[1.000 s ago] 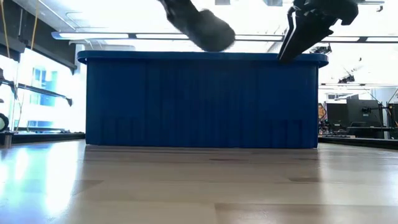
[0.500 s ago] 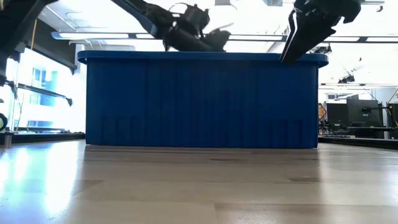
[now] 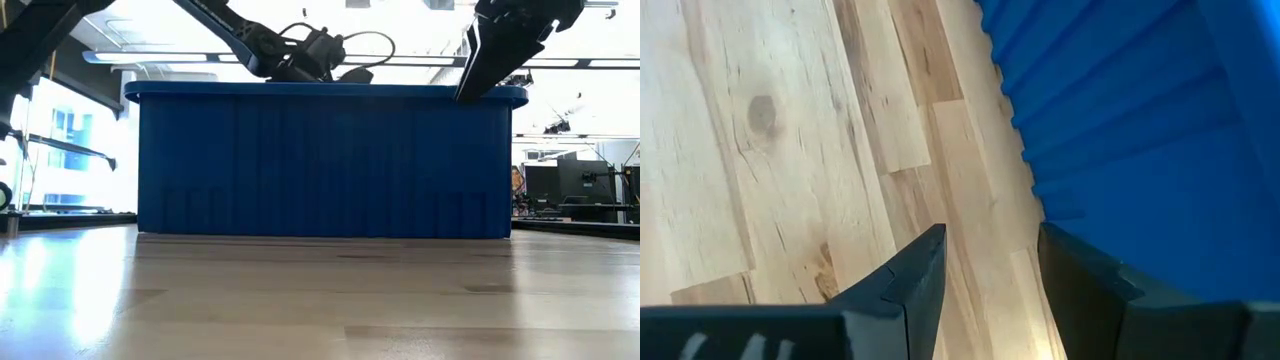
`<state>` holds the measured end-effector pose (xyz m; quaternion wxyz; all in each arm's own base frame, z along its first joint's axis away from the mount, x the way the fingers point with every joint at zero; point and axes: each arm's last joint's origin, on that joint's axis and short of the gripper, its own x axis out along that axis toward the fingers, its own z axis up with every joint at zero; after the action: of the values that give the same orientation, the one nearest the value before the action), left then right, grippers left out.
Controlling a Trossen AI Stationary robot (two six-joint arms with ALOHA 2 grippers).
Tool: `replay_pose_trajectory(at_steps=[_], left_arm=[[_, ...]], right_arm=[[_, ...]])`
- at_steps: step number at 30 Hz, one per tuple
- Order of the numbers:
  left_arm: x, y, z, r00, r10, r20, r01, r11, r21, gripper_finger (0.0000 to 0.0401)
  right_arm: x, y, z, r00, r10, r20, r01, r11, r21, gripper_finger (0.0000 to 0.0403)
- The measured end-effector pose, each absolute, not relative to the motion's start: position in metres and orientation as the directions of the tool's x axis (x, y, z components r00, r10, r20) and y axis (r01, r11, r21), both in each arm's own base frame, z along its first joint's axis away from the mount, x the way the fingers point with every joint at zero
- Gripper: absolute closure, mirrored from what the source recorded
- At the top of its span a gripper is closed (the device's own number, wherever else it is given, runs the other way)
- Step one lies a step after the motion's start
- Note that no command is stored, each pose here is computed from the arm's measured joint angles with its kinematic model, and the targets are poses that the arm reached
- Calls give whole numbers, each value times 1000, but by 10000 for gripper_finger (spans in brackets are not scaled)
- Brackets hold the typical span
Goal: Pick and place slides into bin
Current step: Put the top black slide into the blue container
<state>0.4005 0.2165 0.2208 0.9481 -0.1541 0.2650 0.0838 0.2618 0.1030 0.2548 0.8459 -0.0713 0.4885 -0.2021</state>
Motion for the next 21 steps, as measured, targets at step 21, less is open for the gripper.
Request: replay_pose_trajectory(at_steps=[21], left_arm=[[396, 213, 258, 841, -153, -519, -60, 927, -370, 254]], right_arm=[[261, 103, 255, 437, -407, -802, 200, 913, -355, 254]])
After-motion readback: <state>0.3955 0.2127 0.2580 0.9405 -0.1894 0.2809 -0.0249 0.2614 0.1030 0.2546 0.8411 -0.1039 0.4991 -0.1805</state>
